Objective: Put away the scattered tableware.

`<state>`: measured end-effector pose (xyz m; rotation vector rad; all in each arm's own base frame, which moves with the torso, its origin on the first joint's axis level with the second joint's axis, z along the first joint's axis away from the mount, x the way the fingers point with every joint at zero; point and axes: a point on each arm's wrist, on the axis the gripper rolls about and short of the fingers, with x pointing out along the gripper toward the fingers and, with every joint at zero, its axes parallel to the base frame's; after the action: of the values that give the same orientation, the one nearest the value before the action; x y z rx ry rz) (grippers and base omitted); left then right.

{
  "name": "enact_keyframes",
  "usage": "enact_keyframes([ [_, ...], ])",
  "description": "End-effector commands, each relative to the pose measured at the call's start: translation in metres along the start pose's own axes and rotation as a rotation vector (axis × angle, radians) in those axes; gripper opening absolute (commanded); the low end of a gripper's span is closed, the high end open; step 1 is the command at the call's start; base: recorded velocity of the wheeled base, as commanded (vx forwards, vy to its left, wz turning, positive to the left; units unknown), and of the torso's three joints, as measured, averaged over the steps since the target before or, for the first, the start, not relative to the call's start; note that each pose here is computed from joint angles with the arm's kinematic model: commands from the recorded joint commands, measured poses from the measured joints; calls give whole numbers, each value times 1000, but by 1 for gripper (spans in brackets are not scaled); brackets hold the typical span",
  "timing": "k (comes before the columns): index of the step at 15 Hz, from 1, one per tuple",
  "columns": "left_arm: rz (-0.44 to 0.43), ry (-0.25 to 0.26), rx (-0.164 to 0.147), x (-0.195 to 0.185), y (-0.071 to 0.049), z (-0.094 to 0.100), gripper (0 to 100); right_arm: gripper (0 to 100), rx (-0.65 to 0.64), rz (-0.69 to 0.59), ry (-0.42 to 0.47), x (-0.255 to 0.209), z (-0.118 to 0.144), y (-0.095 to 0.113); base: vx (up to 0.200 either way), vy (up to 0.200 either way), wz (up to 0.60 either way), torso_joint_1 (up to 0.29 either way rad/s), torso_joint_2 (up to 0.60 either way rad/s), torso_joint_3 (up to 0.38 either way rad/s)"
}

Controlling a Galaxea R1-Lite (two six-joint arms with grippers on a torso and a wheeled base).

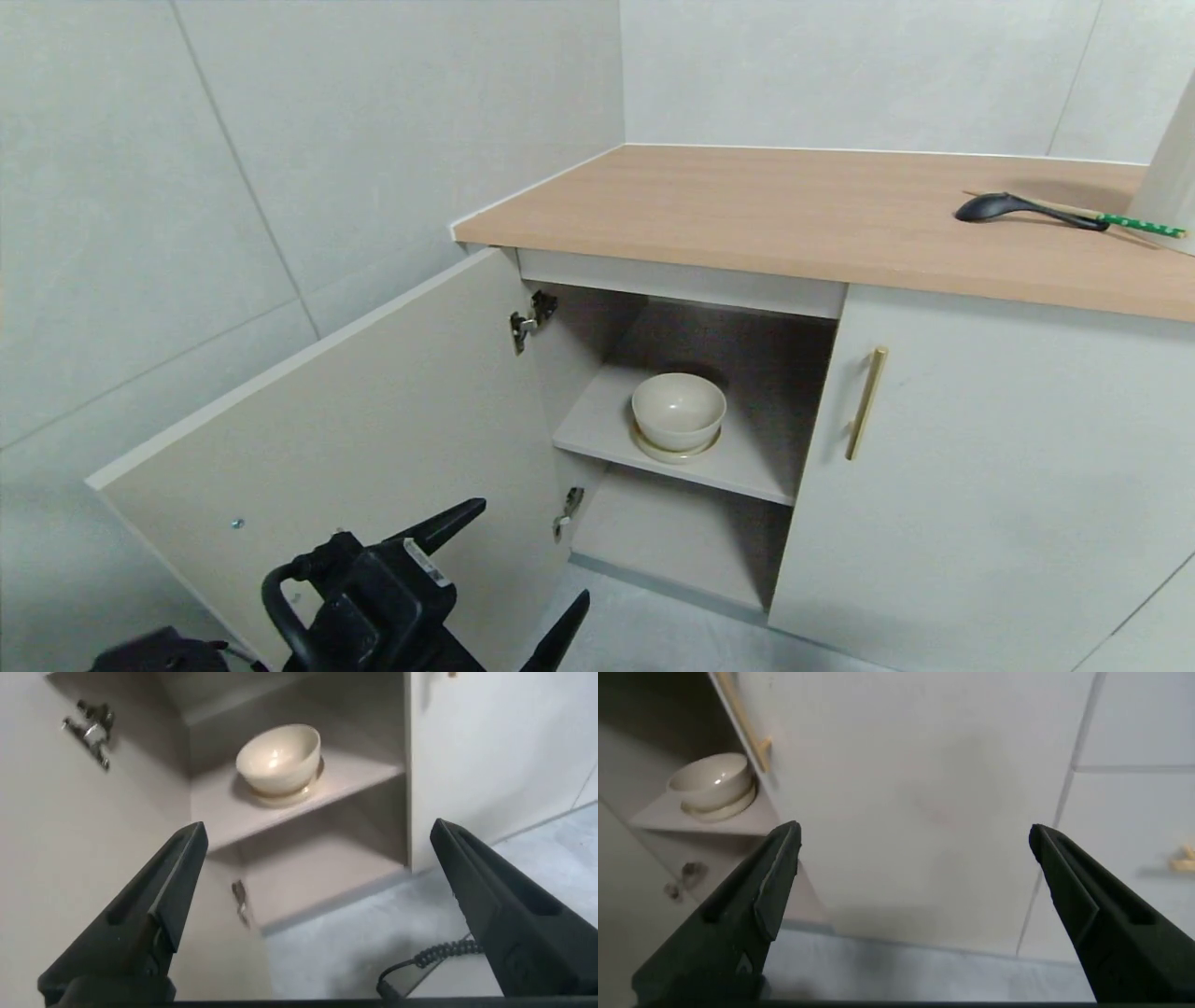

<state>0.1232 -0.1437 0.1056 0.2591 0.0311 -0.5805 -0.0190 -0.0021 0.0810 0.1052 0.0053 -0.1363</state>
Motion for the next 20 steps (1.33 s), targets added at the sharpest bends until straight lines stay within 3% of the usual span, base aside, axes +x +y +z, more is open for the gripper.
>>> enact_keyframes([
  [1,0,0,0,0,0,0,100,100,0,1,0,0,0,0,-200,0,0,12,7,2],
  [4,15,-24,-10,-3,2,4,100,100,0,-1,0,0,0,0,-200,0,0,1,2,1],
  [6,49,-45,-54,-7,5,9,100,100,0,-1,0,0,0,0,-100,0,0,4,1,1],
  [7,114,-83,-144,-12,14,15,100,100,0,-1,0,0,0,0,0,0,0,0,0,0],
  [8,228,-132,-186,-19,34,22,100,100,0,-1,1,0,0,0,0,0,0,0,0,0],
  [9,351,-192,-201,-30,57,29,100,100,0,1,1,0,0,0,0,0,0,0,0,0],
  [10,445,-279,-195,-47,74,39,100,100,0,1,1,0,0,0,0,0,0,0,0,0],
  [11,494,-359,-165,-66,83,48,100,100,0,1,1,0,0,0,0,0,0,0,0,0],
  [12,544,-381,-129,-78,88,50,100,100,0,-1,3,0,0,0,0,0,0,0,0,0],
  [13,639,-383,-57,-105,93,51,100,100,0,-1,1,0,0,0,0,0,0,0,0,0],
  [14,628,-370,-21,-125,89,47,100,100,0,-1,1,0,0,0,0,0,0,0,0,0],
  [16,528,-334,6,-161,73,26,100,100,1,-1,1,0,0,0,0,0,0,0,0,0],
  [18,438,-278,-1,-185,52,-4,100,100,1,-2,1,0,0,0,0,0,0,0,0,0],
  [20,363,-183,-50,-194,37,-34,100,100,1,-2,1,0,0,0,0,0,0,0,0,0],
])
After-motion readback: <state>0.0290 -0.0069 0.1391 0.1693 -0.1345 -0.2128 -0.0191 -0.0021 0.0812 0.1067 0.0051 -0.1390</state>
